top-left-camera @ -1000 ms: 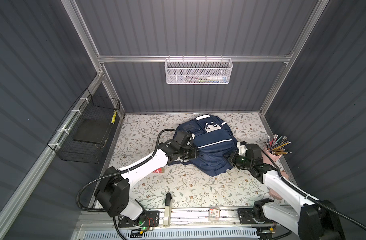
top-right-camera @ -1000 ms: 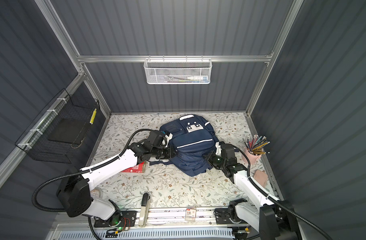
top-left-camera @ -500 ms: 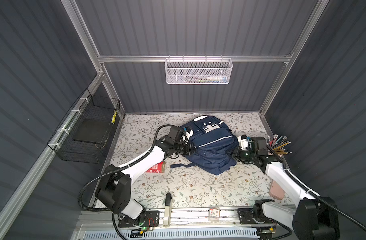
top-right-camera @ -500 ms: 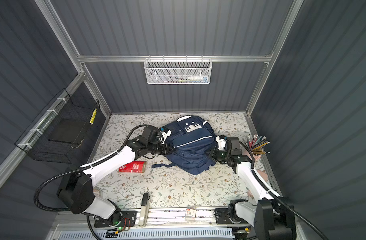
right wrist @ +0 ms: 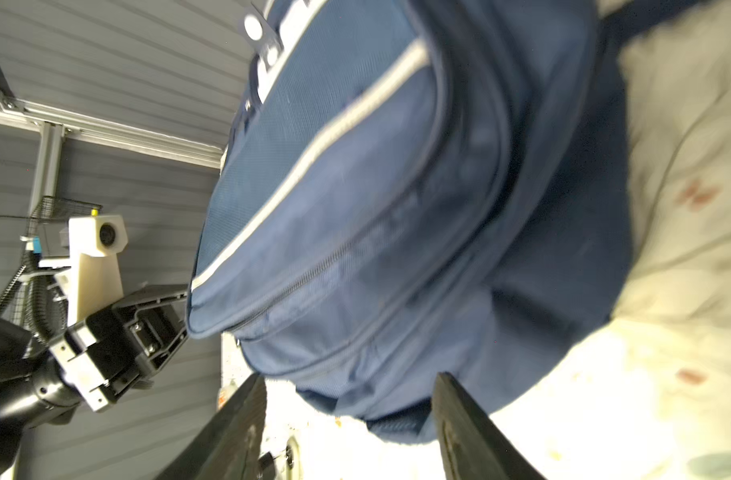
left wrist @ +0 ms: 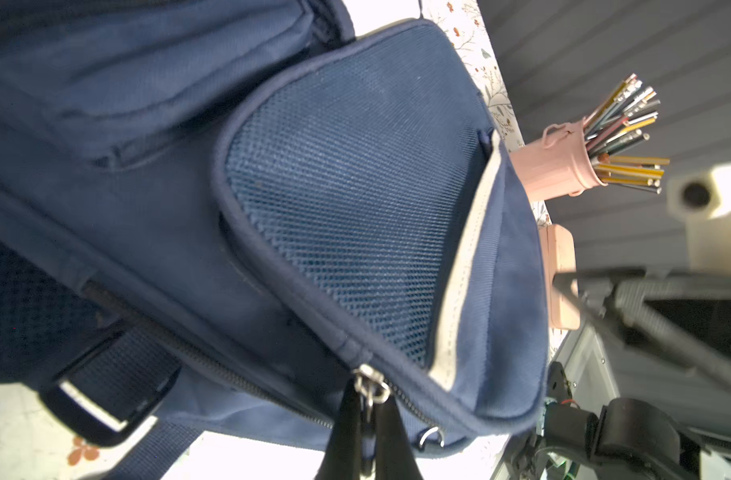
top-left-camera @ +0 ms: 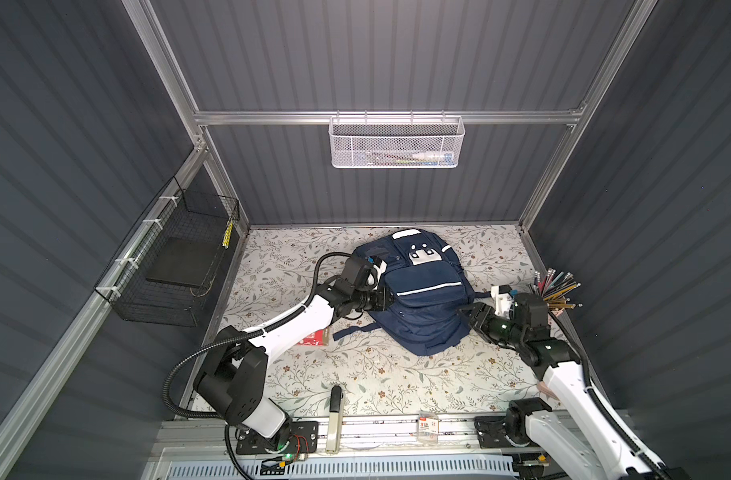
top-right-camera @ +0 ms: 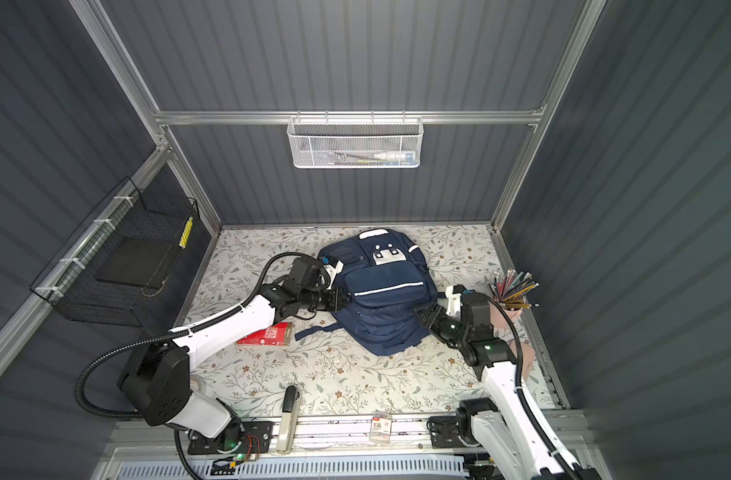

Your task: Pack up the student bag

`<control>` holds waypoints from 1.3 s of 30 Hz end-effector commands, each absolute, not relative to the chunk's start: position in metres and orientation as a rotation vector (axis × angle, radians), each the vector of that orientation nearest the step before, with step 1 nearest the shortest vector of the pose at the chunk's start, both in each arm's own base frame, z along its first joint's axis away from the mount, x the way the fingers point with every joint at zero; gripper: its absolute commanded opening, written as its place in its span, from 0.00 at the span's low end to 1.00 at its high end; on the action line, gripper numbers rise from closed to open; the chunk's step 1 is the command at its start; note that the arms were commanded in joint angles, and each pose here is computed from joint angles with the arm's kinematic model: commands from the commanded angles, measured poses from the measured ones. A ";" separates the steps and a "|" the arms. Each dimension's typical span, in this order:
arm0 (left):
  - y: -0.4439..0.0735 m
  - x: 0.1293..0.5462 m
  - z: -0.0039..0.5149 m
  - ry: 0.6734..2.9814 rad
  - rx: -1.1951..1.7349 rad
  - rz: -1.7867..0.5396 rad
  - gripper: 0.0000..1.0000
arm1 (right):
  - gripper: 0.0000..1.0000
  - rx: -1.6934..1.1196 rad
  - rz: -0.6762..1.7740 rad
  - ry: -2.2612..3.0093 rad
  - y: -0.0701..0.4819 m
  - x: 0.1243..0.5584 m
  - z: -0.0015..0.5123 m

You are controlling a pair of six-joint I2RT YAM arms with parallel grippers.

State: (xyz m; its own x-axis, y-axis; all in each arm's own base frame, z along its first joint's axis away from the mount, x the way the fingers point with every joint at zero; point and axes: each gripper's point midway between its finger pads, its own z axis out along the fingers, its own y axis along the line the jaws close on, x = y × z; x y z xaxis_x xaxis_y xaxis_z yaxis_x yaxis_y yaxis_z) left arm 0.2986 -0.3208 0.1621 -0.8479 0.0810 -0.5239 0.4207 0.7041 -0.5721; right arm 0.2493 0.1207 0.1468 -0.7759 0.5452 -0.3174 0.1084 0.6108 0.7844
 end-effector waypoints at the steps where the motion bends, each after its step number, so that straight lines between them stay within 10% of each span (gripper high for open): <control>1: -0.338 0.299 0.183 2.373 0.327 -1.065 0.00 | 0.65 0.681 1.160 2.298 0.139 0.238 0.128; 20: -0.368 0.259 0.180 2.384 0.372 -1.110 0.00 | 0.68 0.592 1.089 2.274 0.174 0.282 0.132; 25: -0.361 0.255 0.191 2.384 0.373 -1.095 0.00 | 0.00 0.611 0.985 2.347 0.140 0.284 0.096; 39: -0.295 0.272 0.155 2.472 0.549 -0.757 0.00 | 0.00 0.672 0.938 2.467 0.065 0.281 0.073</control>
State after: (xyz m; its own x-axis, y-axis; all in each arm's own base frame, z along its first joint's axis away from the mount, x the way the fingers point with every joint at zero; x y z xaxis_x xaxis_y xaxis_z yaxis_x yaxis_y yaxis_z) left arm 0.2635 -0.3383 0.1505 -0.8190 0.1908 -0.5411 0.5021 0.6946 -0.5151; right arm 0.2777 0.1047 0.0958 -0.8291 0.5270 -0.1868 0.1946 0.5851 0.7873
